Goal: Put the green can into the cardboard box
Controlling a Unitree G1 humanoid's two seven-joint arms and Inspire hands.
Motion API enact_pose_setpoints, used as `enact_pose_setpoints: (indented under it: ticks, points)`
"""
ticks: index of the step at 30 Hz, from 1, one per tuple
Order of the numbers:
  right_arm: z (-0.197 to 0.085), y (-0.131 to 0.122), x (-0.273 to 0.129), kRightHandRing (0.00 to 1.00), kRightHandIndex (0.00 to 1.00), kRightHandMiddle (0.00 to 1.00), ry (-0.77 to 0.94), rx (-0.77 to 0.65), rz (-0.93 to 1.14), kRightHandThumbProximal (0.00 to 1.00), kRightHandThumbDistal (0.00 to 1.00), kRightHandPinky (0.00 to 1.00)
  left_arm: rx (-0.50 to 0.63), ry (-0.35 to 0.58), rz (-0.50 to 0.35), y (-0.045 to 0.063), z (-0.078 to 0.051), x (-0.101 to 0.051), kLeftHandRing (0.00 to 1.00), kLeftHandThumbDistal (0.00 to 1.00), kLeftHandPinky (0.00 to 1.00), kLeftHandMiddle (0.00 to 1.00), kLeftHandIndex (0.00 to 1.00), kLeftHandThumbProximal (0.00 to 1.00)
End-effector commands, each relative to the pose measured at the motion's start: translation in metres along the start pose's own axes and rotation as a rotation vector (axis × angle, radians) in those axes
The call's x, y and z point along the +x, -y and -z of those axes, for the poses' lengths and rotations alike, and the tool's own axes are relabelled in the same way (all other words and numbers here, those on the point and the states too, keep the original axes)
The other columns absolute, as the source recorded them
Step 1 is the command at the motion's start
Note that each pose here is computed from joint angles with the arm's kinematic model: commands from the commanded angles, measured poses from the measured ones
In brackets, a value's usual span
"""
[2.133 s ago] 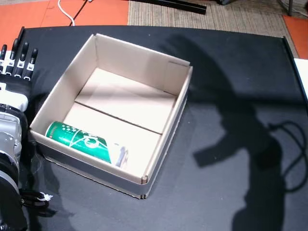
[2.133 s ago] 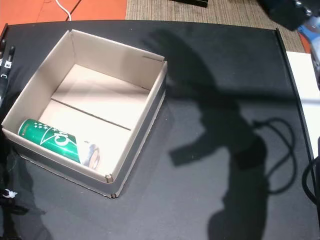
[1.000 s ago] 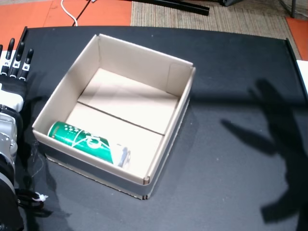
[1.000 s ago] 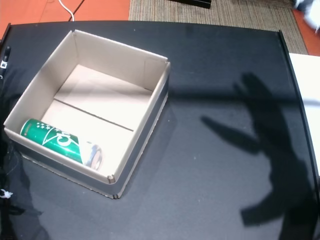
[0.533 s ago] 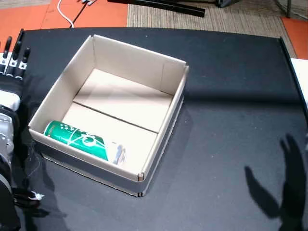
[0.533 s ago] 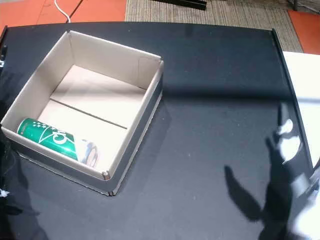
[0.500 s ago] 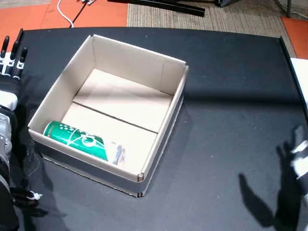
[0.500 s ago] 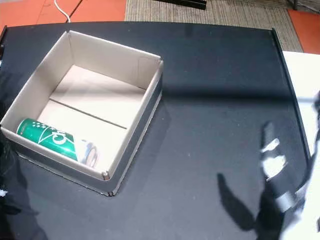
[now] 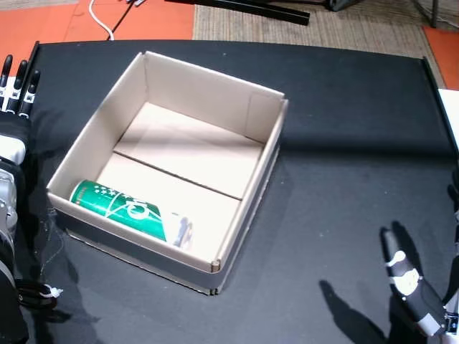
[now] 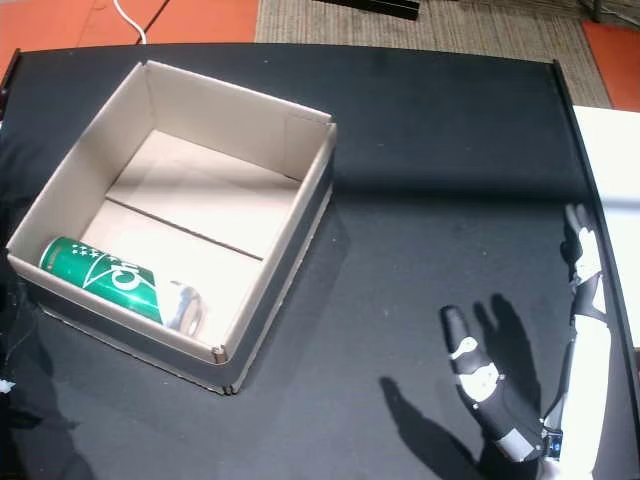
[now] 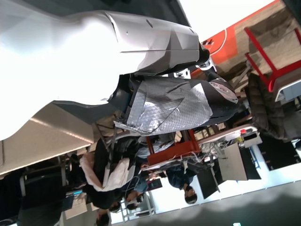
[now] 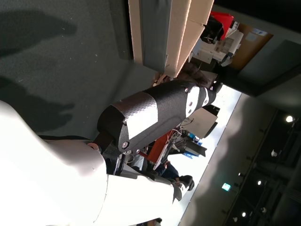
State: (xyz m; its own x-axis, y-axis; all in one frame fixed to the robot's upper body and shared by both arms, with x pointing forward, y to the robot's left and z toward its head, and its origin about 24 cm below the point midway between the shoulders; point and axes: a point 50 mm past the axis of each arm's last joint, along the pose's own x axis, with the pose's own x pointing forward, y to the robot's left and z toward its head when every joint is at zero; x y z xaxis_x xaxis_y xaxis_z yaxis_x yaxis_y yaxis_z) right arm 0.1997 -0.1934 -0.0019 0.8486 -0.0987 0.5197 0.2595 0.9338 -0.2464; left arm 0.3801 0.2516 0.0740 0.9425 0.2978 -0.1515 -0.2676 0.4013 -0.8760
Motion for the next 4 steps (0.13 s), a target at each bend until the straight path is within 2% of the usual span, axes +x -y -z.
enact_pose_setpoints:
  ticks: [1, 4]
  points:
    - [0.0, 0.0037, 0.0013, 1.0, 1.0, 1.0, 0.002, -0.011, 0.008, 0.47, 0.87, 1.0, 0.003, 0.001, -0.014, -0.0053, 0.0005, -0.0014, 0.67, 0.0, 0.87, 0.59, 0.6, 0.86]
    - [0.0004, 0.0042, 0.0019, 1.0, 1.0, 1.0, 0.005, -0.018, 0.005, 0.49, 0.9, 1.0, 0.015, 0.002, -0.022, -0.0035, 0.0011, -0.0009, 0.67, 0.0, 0.87, 0.6, 0.61, 0.88]
